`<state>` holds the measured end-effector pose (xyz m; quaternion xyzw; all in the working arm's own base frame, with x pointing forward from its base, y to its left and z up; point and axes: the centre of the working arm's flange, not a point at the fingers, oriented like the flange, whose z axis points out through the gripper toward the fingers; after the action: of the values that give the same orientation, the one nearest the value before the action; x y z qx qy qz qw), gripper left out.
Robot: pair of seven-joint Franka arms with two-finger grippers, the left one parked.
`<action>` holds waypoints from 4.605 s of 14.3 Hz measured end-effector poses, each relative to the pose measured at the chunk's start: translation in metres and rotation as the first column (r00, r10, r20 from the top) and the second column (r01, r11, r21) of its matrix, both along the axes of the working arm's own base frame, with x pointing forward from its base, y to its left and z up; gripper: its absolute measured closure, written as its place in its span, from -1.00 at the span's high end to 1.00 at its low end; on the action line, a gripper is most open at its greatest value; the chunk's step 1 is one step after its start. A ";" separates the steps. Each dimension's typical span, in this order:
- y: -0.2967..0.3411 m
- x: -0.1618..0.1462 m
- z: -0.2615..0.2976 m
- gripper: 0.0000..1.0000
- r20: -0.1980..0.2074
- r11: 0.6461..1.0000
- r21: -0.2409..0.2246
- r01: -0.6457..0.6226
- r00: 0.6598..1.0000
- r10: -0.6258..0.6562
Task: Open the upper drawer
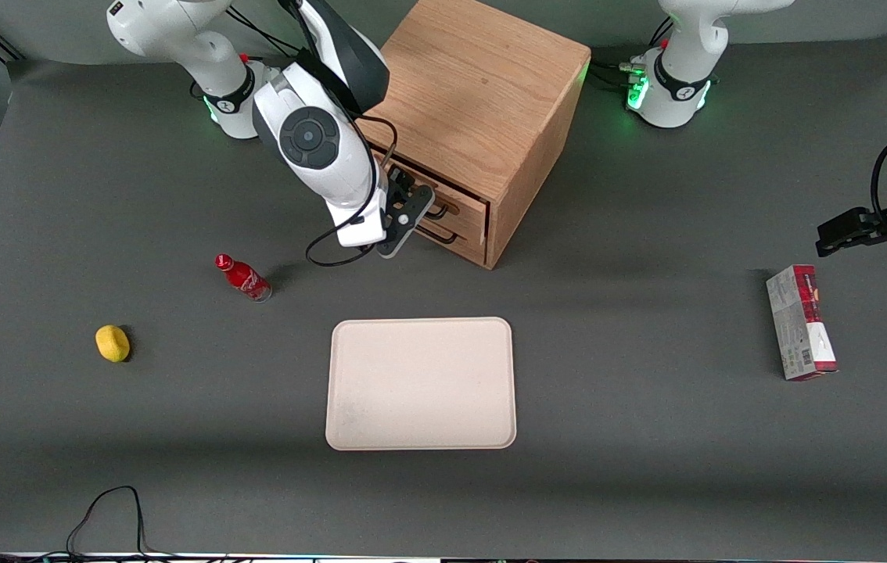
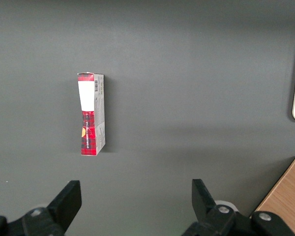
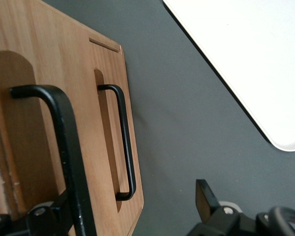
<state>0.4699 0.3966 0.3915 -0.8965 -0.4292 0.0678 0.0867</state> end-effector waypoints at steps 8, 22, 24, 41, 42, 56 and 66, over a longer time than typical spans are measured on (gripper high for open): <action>-0.021 0.030 0.006 1.00 0.046 1.000 -0.009 0.020 0.999 -0.020; -0.061 0.105 0.001 1.00 0.074 0.998 -0.055 0.039 0.997 -0.035; -0.074 0.117 0.000 1.00 0.079 0.997 -0.054 0.059 0.995 -0.055; -0.118 0.167 -0.002 1.00 0.064 0.996 -0.057 0.074 0.995 -0.071; -0.118 0.167 -0.002 1.00 0.064 0.996 -0.058 0.074 0.995 -0.070; -0.146 0.153 0.175 1.00 0.170 0.917 -0.086 0.390 0.912 -0.372; -0.309 0.147 0.229 1.00 0.203 0.640 -0.134 0.757 0.653 -0.730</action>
<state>0.6173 0.0872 0.6204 -0.9997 -0.0173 0.0119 -0.0147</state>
